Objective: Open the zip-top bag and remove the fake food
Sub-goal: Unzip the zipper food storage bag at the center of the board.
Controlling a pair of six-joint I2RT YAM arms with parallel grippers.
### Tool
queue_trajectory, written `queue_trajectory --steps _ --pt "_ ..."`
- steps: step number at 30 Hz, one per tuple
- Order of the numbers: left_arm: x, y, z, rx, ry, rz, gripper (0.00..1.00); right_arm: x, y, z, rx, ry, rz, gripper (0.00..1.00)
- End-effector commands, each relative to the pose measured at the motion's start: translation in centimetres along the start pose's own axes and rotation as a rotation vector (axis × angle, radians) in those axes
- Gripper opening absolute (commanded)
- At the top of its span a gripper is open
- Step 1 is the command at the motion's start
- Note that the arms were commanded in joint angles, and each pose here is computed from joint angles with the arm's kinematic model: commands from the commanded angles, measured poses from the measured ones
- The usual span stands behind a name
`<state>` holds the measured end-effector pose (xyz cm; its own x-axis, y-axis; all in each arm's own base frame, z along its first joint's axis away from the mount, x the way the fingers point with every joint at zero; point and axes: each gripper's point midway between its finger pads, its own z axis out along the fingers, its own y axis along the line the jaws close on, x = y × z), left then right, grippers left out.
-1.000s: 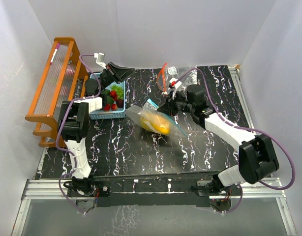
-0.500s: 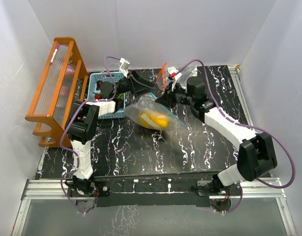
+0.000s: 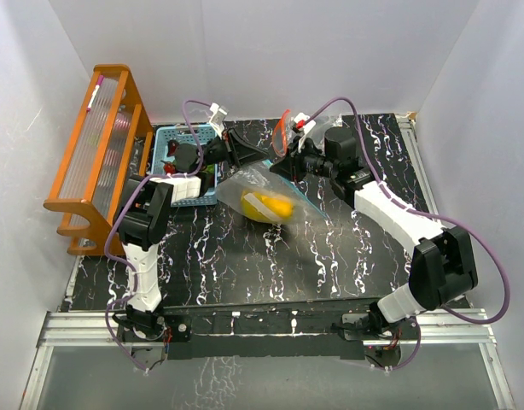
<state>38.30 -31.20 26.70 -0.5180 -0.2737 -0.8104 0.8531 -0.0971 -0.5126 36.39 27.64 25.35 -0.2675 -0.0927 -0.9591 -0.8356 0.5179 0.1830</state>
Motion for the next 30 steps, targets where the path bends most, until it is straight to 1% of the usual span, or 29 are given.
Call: queue_trajectory --steps 1,9,18,24,30 --pt "-2.0 -2.0 -0.2 0.052 -0.079 0.185 0.00 -3.2 0.0 -0.3 0.003 -0.083 -0.063 0.08" --pt "-6.1 0.5 -3.3 -0.056 -0.176 0.208 0.00 -1.8 0.2 -2.0 0.015 -0.065 -0.047 0.08" --pt "-8.8 1.5 -4.1 -0.098 -0.222 0.224 0.00 1.8 0.6 -3.2 0.035 -0.007 -0.003 0.08" --pt "-10.1 1.8 -5.5 -0.106 -0.264 0.221 0.00 3.6 1.0 -4.2 0.053 0.032 0.025 0.08" --pt "-12.2 2.3 -7.4 -0.137 -0.299 0.249 0.00 6.0 1.4 -6.1 0.100 0.074 0.056 0.08"
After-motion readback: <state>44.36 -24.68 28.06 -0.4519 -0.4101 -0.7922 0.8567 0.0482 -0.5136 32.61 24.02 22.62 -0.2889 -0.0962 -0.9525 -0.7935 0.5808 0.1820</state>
